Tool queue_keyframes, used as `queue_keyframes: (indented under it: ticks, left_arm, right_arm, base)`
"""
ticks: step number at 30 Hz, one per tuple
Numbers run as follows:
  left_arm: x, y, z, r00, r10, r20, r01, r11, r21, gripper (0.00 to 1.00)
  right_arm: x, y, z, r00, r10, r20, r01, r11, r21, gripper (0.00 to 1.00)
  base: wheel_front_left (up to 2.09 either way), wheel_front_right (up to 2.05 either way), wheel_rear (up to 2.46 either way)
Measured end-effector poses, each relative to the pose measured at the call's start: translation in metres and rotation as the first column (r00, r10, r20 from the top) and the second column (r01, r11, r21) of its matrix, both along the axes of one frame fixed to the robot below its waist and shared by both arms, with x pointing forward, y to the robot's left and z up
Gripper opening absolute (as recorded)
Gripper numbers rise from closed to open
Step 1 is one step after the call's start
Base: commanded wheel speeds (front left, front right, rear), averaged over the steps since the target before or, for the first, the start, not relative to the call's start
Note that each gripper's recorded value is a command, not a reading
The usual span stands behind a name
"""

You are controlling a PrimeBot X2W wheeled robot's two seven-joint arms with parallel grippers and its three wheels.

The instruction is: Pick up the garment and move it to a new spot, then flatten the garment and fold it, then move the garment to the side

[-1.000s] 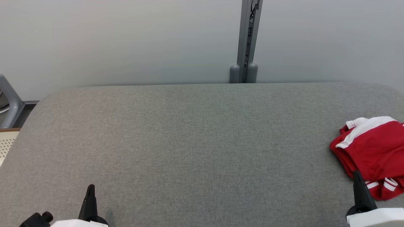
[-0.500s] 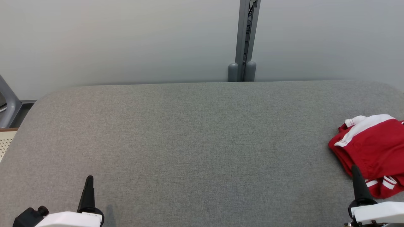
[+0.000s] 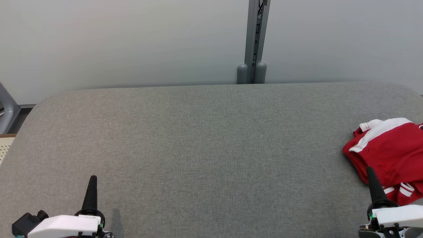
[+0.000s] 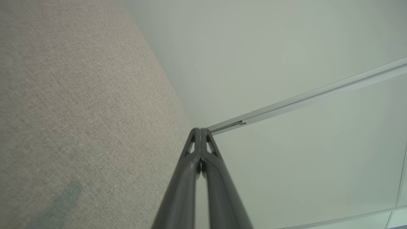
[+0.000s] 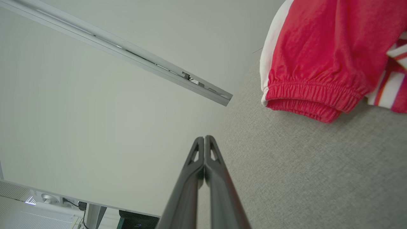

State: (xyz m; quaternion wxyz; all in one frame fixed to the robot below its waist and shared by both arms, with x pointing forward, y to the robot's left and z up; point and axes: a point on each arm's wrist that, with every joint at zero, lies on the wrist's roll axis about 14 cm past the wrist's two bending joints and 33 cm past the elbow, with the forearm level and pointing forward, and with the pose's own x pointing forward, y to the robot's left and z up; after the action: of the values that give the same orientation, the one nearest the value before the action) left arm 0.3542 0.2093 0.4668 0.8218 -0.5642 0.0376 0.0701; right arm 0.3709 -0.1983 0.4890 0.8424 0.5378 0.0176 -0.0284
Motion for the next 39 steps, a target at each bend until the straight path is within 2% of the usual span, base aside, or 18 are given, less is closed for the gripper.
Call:
queue_keyframes:
  ticks: [25,39]
  left_arm:
    - [0.016,-0.005,0.017,0.998,-0.01,0.066,0.023,0.982,-0.19,0.0]
    - [0.026,-0.008,0.027,0.994,-0.017,0.108,0.047,0.957,-0.287,0.0]
  right_arm:
    - [0.009,0.0,0.007,1.0,0.001,0.025,-0.007,0.975,0.224,0.0]
    - [0.014,0.0,0.012,0.999,0.003,0.043,-0.017,0.941,0.339,0.0]
  base:
    - [0.0,0.0,0.0]
    - [0.0,0.0,0.0]
